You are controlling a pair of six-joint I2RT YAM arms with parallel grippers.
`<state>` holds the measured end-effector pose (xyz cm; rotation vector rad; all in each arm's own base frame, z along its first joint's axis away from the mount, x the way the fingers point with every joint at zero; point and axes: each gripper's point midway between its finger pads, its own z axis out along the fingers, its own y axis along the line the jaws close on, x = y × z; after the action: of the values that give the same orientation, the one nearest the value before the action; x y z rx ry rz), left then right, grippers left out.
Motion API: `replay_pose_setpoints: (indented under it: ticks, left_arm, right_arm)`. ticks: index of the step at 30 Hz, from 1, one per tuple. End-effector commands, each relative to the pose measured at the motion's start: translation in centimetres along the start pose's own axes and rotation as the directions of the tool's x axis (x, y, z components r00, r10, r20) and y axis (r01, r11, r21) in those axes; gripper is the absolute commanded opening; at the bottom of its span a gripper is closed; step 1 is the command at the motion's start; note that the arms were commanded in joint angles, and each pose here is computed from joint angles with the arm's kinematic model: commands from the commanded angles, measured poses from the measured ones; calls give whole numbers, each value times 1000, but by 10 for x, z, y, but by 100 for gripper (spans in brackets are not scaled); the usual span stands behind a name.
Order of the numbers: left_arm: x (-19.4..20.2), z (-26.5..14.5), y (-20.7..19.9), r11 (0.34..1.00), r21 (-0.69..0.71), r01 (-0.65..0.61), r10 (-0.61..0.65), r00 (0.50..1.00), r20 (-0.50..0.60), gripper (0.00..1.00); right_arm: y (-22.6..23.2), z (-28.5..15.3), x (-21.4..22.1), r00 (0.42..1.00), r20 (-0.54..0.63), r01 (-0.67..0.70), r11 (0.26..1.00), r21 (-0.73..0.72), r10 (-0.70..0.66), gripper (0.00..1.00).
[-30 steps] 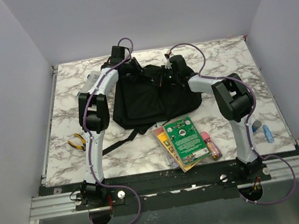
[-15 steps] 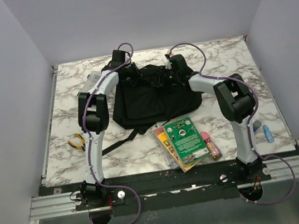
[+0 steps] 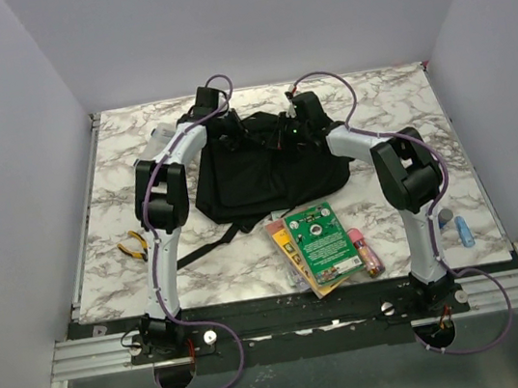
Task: Pack the student bag
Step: Unzip the student bag at the center of the board.
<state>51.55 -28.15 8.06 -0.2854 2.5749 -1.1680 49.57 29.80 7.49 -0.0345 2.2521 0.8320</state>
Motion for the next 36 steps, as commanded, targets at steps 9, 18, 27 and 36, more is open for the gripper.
replay_pose_setpoints:
  ticks: [9, 18, 27, 36]
  left_arm:
    - [26, -27, -14, 999, -37, -2, 2, 1000, 9, 0]
    - [73, -44, -31, 999, -23, -26, 25, 999, -20, 0]
    - [110, -62, -9, 997, -65, -34, 32, 999, -27, 0]
    - [151, -80, -11, 999, -22, -46, 45, 998, -54, 0]
  right_arm:
    - [2, -2, -34, 995, 98, -23, 999, 39, 19, 1]
    - [3, 5, -45, 979, 165, -123, 992, 29, 116, 1]
    - [13, -1, -46, 981, 158, -112, 994, -19, 114, 1]
    - [19, -5, -46, 983, 159, -83, 995, -48, 90, 1]
